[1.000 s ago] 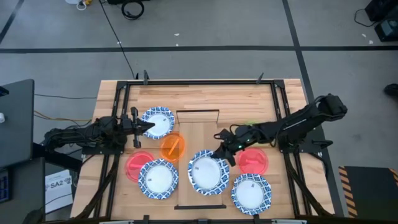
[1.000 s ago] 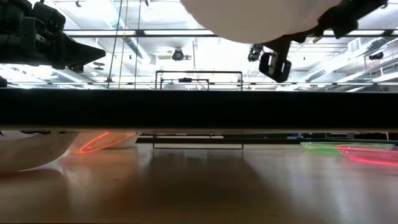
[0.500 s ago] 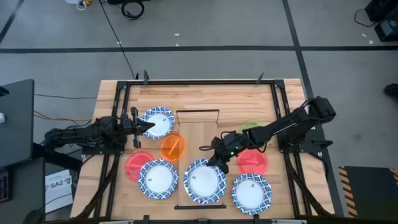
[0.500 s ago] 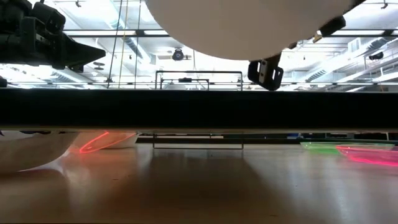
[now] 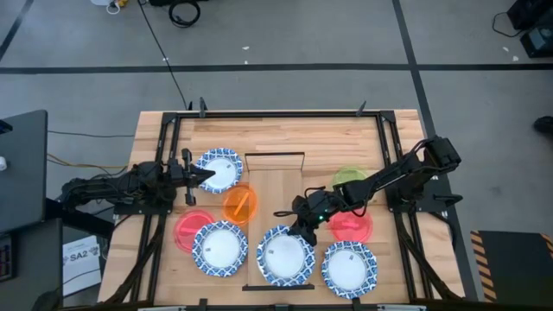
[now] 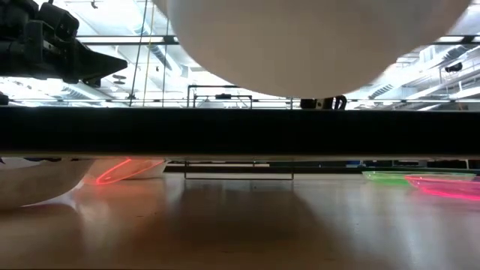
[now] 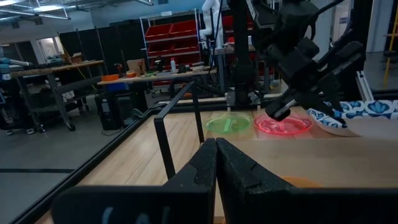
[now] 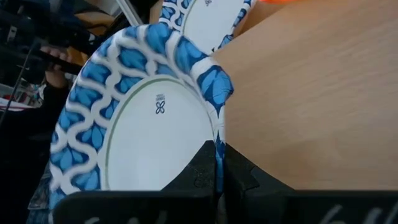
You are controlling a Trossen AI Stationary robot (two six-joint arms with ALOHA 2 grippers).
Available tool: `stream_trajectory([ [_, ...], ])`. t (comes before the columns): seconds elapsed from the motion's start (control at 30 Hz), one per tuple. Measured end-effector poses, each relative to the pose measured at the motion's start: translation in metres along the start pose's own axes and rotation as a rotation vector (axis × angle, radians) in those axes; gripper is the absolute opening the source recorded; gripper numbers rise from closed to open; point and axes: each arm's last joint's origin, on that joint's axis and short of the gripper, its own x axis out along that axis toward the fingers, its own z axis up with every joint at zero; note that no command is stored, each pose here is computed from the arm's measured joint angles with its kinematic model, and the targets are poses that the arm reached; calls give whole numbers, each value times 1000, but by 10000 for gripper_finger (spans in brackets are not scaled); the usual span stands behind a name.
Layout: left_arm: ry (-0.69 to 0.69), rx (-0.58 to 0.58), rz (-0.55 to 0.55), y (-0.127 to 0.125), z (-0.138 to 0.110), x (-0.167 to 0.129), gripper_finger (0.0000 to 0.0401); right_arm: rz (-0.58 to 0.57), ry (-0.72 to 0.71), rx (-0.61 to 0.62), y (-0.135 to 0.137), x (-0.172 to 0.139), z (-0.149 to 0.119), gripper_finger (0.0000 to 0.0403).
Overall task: Place and stack plates onto a shelf
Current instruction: Put the blue patterned bowl on the shelf
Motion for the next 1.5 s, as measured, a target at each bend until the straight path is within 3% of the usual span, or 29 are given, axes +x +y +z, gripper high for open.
stream_trajectory([
  [1.5,1,0,0,0,0,0,13,-42,-85,-31,10,2,-4,13],
])
